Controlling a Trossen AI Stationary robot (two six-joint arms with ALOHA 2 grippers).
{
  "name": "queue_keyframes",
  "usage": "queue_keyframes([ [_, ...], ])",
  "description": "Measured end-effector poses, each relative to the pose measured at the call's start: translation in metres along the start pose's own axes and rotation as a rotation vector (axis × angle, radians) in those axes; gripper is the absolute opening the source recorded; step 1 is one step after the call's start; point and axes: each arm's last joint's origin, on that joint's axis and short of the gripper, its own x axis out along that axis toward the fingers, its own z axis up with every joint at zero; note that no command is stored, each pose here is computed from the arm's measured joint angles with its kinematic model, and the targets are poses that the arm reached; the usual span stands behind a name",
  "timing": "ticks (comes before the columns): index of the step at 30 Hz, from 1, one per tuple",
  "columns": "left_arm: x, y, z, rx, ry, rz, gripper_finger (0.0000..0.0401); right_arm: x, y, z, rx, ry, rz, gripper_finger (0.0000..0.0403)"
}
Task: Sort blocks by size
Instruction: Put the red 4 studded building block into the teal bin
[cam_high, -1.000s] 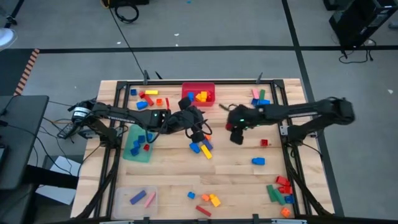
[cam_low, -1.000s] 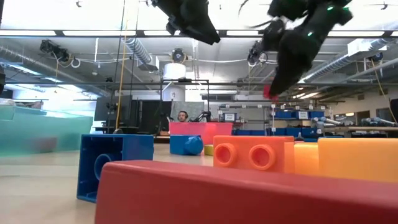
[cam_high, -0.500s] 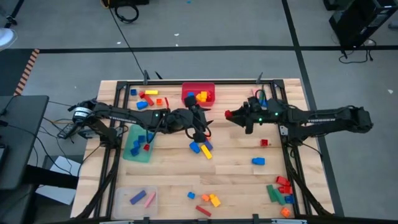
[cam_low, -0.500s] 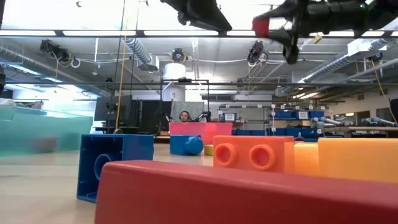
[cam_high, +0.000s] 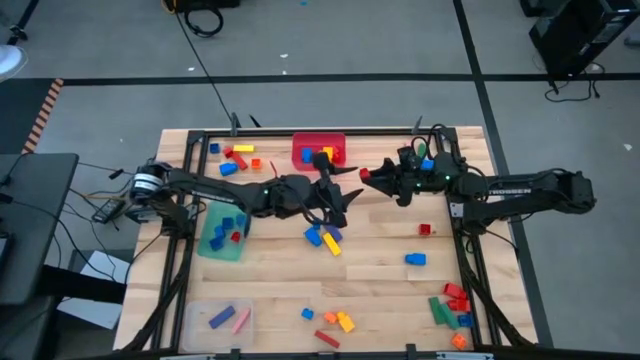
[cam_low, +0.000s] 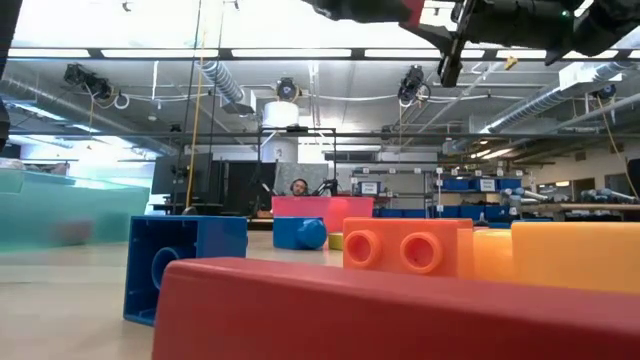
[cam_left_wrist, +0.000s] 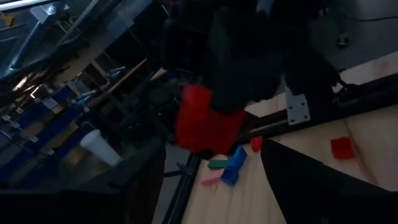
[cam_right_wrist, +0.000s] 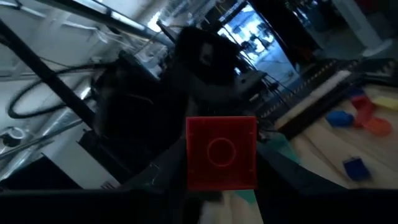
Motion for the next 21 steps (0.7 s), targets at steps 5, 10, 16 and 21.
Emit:
queue_keyframes([
  [5,0.008,-0.007,-0.003,-0.024,-0.037,0.025,0.0273,0.001,-0.001,-0.001,0.0,0.002,-0.002,0.0153],
  [10,0.008,-0.005,-0.002,-0.035,-0.051,0.039,0.0273,0.001,-0.001,-0.001,-0.007,0.005,-0.004,0.0153],
  [16,0.011,0.0,-0.005,-0.034,-0.05,0.039,0.0273,0.001,-0.001,-0.001,-0.007,0.005,-0.005,0.0153],
  [21,0.012,0.003,-0.004,-0.042,-0.073,0.035,0.0273,0.001,-0.002,-0.002,-0.003,0.01,-0.009,0.0153],
])
